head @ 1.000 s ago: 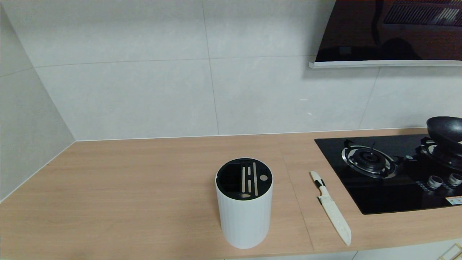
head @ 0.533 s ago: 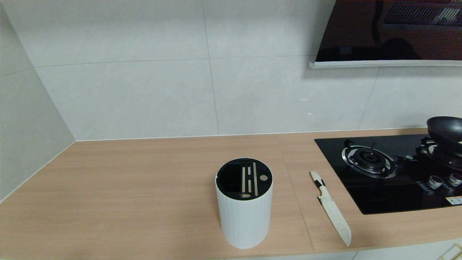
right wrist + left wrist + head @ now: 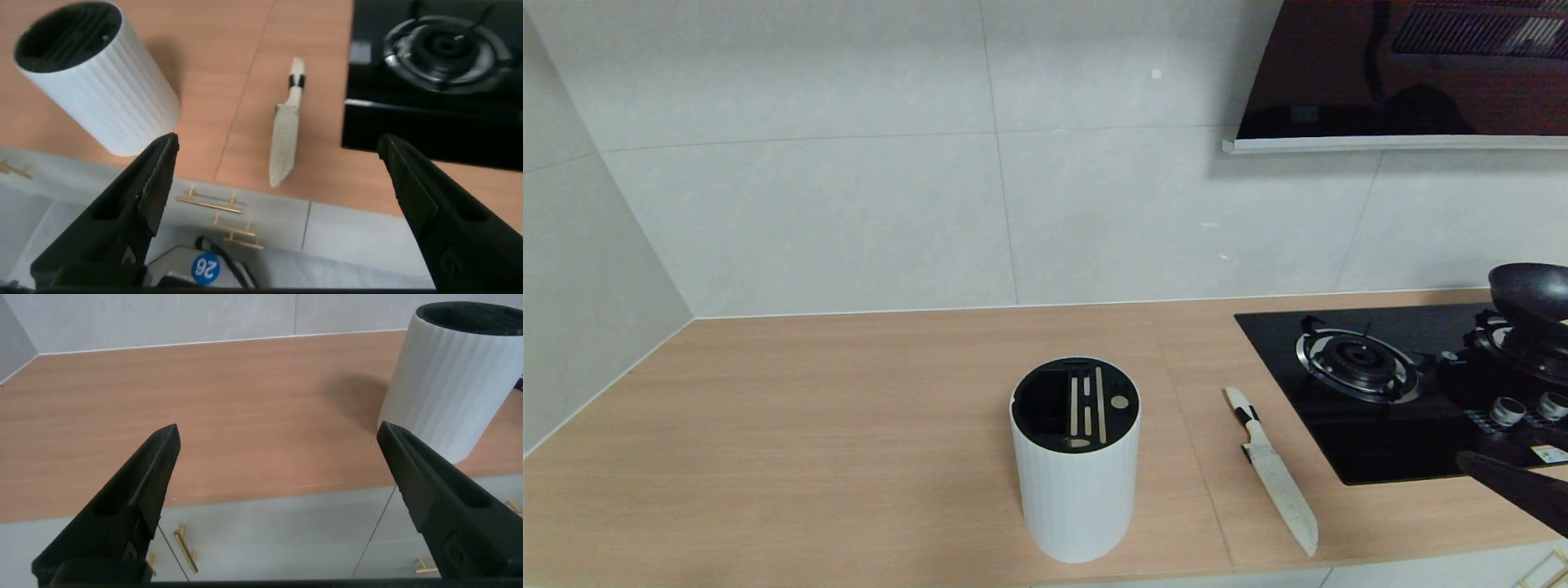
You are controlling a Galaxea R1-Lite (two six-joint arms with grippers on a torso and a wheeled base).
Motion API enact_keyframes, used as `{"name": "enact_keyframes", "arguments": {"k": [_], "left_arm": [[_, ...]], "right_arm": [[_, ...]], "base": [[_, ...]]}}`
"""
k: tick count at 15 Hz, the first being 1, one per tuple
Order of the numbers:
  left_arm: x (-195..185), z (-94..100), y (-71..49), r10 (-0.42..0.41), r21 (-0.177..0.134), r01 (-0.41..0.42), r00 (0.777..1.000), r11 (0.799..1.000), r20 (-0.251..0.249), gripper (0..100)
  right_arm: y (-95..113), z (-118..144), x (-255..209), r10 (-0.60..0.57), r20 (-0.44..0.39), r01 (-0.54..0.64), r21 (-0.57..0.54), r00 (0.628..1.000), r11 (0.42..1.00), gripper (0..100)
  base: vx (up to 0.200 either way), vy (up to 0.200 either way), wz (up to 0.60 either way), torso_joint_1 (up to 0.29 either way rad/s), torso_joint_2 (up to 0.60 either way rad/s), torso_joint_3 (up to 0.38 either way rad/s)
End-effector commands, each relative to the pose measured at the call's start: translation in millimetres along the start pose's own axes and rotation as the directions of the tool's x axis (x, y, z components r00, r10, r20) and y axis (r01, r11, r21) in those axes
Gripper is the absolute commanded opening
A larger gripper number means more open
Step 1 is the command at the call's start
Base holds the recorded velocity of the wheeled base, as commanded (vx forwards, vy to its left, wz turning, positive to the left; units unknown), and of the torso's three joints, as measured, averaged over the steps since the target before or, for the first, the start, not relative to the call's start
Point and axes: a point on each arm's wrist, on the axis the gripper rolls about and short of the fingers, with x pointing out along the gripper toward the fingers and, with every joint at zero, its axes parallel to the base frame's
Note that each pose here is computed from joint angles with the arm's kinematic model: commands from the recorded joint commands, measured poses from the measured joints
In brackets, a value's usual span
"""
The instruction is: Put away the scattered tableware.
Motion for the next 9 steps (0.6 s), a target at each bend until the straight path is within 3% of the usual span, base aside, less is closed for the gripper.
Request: {"name": "enact_keyframes", "arguments": {"k": [1, 5, 9], "left_arm": [[0.1, 0.0, 0.0, 0.0, 0.0, 0.0, 1.0, 1.0, -0.002, 100], [0.1, 0.0, 0.0, 0.0, 0.0, 0.0, 1.0, 1.0, -0.002, 100], [0.1, 0.0, 0.0, 0.0, 0.0, 0.0, 1.0, 1.0, -0.002, 100]], "right_arm": [[-4.4, 10.6, 54.7, 0.007, -0.081, -0.005, 0.016, 0.997, 1.0, 100], [-2.4, 32.4, 93.1, -0.034, -0.09, 0.035, 0.01, 0.995, 0.999, 100], [17.1, 2.0, 136.8, -0.087, -0.267, 0.072, -0.064, 0.96, 0.995, 100]], "base": [[0.0, 0.0, 0.0, 0.0, 0.0, 0.0], [0.0, 0.0, 0.0, 0.0, 0.0, 0.0], [0.0, 0.0, 0.0, 0.0, 0.0, 0.0]]}}
